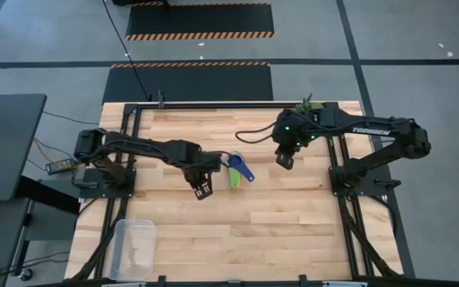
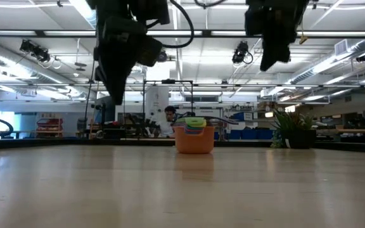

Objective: Nest measuring cups in basket
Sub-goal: Stack the dark blue measuring cup on top of the light green measuring cup

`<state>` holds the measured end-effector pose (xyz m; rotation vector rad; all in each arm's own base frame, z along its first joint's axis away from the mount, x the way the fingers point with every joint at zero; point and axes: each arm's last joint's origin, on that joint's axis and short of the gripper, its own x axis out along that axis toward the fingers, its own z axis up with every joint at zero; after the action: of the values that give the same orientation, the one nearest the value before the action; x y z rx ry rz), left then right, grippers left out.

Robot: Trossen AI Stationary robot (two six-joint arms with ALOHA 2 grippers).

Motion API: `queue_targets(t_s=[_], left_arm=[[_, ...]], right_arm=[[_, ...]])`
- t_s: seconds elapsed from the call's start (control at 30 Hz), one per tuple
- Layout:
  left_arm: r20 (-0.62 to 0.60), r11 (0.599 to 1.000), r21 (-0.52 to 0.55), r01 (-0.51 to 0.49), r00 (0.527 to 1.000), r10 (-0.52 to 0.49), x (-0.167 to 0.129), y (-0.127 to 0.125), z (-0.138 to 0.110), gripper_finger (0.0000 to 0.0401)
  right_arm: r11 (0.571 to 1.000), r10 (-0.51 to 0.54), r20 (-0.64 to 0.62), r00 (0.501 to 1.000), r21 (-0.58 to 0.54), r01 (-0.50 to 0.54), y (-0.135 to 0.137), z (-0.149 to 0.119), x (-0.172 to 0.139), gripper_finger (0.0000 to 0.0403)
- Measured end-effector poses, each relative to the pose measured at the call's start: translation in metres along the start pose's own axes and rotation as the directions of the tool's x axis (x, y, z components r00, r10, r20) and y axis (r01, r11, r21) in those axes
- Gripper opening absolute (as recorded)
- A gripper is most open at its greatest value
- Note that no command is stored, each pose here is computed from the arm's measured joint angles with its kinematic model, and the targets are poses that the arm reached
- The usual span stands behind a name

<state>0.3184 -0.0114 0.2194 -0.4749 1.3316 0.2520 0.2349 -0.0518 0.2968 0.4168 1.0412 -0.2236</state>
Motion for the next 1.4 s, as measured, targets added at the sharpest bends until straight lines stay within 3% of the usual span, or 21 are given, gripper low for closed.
queue_targets(t_s=[0.13, 0.3, 0.57, 0.73, 1.0, 1.17, 1.4], left_arm=[[0.127, 0.998, -0.022, 0.055, 0.991, -0.051, 0.019, -0.002, 0.001, 0.0017], [0.268, 0.995, -0.086, 0.05, 0.963, -0.026, 0.038, 0.006, 0.002, 0.0007], [0.371, 0.998, -0.003, 0.064, 0.927, -0.058, 0.053, 0.008, 0.006, 0.0003], [0.403, 0.998, -0.017, 0.068, 0.913, -0.056, 0.059, 0.014, 0.009, 0.0003], [0.437, 0.997, -0.011, 0.074, 0.897, -0.062, 0.068, 0.018, 0.018, 0.0002], [0.392, 0.999, -0.014, 0.05, 0.919, -0.04, 0.081, 0.019, 0.015, 0.0002], [0.454, 0.994, 0.02, 0.111, 0.884, -0.108, 0.089, 0.013, 0.024, 0.0002]], right_arm=[[0.995, 0.015, 0.045, 0.999, 0.099, -0.019, -0.013, -0.007, 0.027, 0.0002], [0.982, -0.012, 0.047, 0.999, 0.19, 0.003, -0.027, -0.022, 0.052, 0.0001], [0.962, 0.0, 0.119, 0.993, 0.27, -0.033, -0.035, -0.041, 0.082, 0.0], [0.961, 0.008, 0.145, 0.989, 0.274, -0.047, -0.036, -0.039, 0.091, 0.0], [0.96, 0.089, 0.099, 0.991, 0.259, -0.112, -0.035, -0.031, 0.137, 0.0], [0.958, 0.126, 0.083, 0.988, 0.248, -0.143, -0.033, -0.021, 0.153, 0.0], [0.962, 0.194, 0.077, 0.978, 0.181, -0.205, -0.023, 0.003, 0.164, 0.0]])
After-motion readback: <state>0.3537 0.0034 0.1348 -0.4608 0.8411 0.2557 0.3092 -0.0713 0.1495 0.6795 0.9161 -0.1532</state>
